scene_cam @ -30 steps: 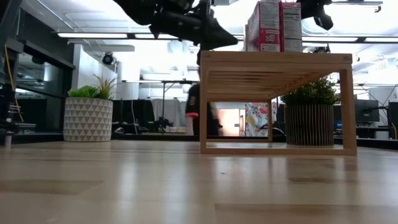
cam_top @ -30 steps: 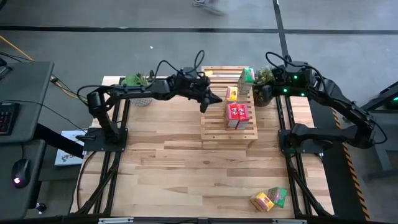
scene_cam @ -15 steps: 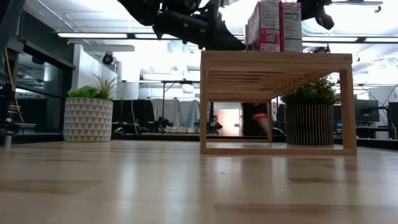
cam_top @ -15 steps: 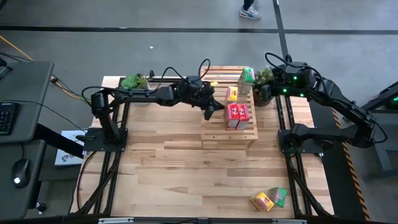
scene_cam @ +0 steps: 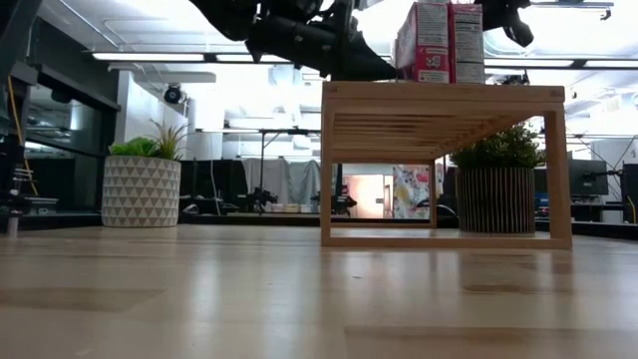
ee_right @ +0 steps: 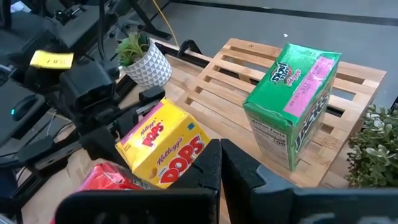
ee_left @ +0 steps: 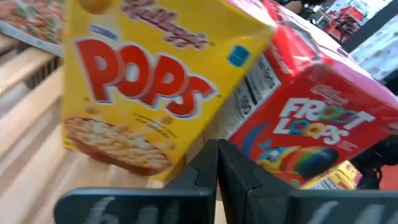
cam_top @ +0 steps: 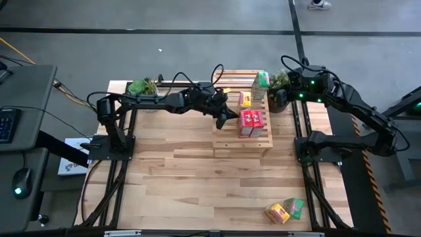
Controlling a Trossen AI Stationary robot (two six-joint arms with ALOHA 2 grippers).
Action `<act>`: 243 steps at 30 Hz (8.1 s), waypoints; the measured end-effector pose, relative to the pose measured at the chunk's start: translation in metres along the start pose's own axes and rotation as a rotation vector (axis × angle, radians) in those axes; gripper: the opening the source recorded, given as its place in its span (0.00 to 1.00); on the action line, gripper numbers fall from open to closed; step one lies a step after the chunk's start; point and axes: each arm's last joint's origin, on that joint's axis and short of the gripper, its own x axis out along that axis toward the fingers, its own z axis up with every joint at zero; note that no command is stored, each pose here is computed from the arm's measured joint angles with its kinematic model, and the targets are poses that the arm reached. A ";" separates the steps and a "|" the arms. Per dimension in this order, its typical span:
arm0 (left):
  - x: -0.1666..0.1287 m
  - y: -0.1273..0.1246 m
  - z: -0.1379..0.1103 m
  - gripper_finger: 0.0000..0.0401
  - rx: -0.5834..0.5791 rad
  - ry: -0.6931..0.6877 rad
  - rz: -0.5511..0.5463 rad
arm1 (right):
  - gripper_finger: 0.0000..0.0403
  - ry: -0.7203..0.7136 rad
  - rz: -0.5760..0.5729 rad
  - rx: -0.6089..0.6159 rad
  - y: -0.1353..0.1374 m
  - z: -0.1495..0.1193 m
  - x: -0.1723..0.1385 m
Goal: Stack cereal on shelf
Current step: Put the top green cereal box on the shelf, then put the green cereal on the shelf
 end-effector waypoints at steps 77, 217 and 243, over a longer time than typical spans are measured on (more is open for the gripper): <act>-0.181 -0.005 0.022 0.00 -0.105 -0.352 0.385 | 0.84 0.729 -0.205 0.524 -0.014 -0.083 -0.068; -0.204 0.024 0.029 0.00 -0.100 -0.324 0.272 | 0.48 0.125 -0.323 -0.077 0.082 0.119 0.046; -0.207 0.028 0.031 0.00 -0.159 -0.403 0.418 | 0.48 0.459 -0.420 0.033 0.027 0.120 0.122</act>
